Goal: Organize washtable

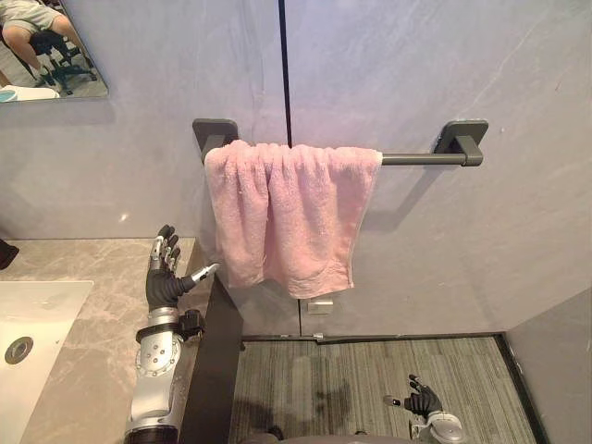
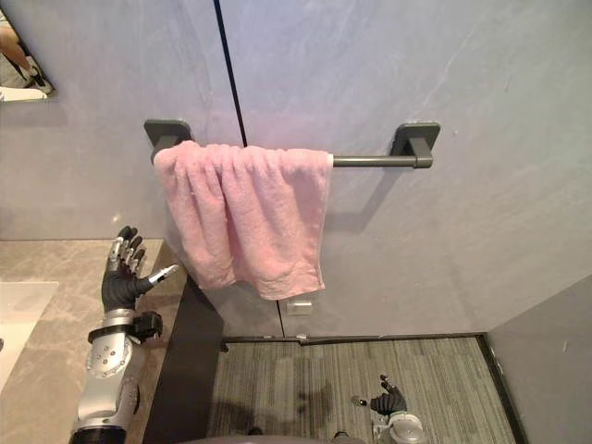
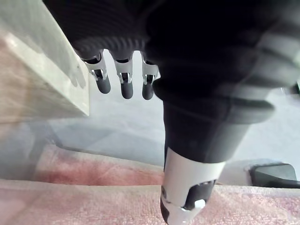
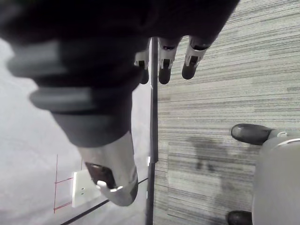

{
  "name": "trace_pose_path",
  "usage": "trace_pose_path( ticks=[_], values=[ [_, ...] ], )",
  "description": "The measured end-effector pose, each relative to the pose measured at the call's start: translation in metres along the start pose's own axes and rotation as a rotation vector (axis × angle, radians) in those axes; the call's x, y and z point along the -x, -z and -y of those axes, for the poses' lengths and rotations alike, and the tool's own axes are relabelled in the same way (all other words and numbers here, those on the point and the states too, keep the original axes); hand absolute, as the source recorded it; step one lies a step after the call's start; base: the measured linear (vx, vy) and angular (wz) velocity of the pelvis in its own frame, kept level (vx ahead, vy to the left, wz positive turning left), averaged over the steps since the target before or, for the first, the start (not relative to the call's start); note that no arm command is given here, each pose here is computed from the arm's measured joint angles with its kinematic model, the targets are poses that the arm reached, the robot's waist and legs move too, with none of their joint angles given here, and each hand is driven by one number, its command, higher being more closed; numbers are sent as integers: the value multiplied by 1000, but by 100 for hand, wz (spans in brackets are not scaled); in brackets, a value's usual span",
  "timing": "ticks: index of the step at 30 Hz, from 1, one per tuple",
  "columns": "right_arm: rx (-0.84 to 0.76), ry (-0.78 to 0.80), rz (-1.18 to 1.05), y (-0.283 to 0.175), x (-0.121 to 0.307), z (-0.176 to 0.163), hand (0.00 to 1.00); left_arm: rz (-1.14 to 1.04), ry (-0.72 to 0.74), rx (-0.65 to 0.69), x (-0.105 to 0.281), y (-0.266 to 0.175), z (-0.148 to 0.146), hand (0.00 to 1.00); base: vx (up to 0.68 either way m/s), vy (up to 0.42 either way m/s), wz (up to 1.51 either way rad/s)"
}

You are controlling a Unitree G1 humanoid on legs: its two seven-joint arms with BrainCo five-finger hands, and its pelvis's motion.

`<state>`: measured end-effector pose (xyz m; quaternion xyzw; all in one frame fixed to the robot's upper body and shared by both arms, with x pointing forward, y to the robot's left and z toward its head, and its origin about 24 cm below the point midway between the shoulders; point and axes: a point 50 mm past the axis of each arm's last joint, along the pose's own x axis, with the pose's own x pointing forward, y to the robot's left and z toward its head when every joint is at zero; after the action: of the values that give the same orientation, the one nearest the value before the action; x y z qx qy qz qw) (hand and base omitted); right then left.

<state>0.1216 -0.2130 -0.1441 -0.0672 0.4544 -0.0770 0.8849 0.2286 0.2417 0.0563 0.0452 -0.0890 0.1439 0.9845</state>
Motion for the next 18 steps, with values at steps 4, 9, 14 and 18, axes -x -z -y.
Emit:
trace_pose_path(
  ticks=[4, 9, 14, 18],
  values=[
    [39, -29, 3, 0, 0, -2, 0, 43, 19, -43, -10, -9, -3, 0, -28, -11, -3],
    [76, -44, 8, -2, 0, -3, 0, 57, 43, -124, -22, -12, -7, 0, -45, -13, -9],
    [96, -51, 23, -5, 0, -4, 0, 55, 78, -186, -29, -11, -5, 0, -28, -19, -1],
    [100, -53, 28, -7, -1, -4, 0, 42, 100, -204, -29, -8, -2, 0, -6, -7, 1]
  ],
)
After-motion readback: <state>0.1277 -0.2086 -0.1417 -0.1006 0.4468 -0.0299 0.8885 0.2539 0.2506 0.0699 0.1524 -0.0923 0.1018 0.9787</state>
